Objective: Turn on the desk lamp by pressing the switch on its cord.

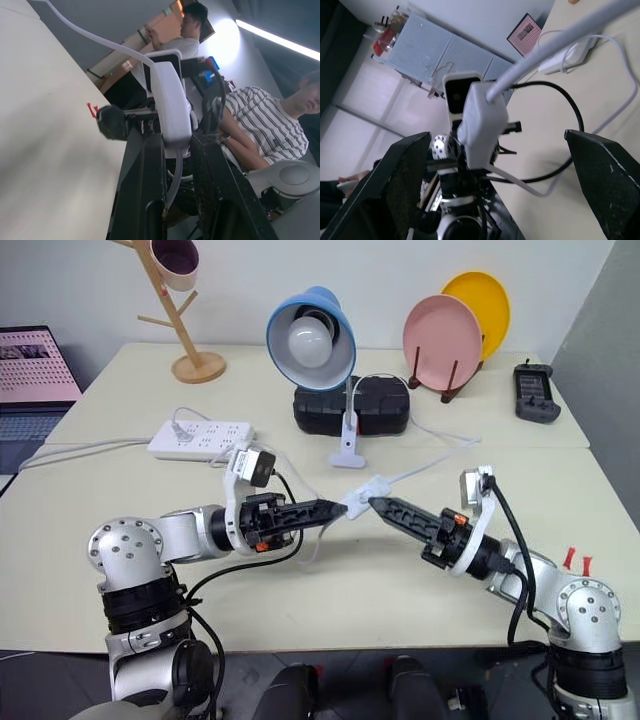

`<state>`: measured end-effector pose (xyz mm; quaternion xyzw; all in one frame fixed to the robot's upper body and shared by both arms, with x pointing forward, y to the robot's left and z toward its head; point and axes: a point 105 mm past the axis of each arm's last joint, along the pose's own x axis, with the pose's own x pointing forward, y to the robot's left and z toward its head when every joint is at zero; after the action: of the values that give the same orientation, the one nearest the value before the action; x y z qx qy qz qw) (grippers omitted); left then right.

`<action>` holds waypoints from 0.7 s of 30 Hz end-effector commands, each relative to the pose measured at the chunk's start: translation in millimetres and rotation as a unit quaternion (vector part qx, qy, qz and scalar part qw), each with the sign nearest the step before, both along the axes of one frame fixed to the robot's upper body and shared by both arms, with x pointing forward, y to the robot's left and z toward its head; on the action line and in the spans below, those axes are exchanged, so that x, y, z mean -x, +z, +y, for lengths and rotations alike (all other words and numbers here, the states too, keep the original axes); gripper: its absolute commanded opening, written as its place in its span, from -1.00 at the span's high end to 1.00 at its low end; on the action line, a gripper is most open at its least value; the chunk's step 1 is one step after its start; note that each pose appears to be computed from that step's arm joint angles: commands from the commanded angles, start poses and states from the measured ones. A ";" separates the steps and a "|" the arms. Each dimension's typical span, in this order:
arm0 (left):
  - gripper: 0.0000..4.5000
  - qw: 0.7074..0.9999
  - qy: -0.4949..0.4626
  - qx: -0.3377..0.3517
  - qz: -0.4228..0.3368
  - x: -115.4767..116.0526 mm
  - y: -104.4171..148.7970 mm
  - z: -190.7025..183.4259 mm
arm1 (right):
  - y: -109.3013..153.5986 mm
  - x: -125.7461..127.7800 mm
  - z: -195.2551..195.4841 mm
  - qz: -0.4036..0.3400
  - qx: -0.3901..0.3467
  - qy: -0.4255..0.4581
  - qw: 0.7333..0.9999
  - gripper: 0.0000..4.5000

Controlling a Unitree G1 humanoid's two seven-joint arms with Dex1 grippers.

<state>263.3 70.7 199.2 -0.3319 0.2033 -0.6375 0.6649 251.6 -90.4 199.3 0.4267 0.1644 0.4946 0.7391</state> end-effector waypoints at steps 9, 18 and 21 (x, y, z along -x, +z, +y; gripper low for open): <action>0.84 1.000 0.004 0.009 0.007 3.4 1.5 10.4 | 15.7 14.0 15.2 -0.025 -0.008 0.025 0.999 -1.00; 0.84 1.000 0.002 0.007 0.008 3.2 -0.7 16.5 | 15.5 15.2 20.6 -0.026 0.002 0.031 0.999 -0.29; 0.84 1.000 -0.002 0.008 0.003 5.6 -0.6 12.4 | 14.9 16.6 23.1 -0.027 0.011 0.037 0.999 -0.01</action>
<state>263.1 86.8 191.2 -0.3465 0.2173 -0.6219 0.6678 243.3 -72.3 201.8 0.4088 0.1791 0.5070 0.7374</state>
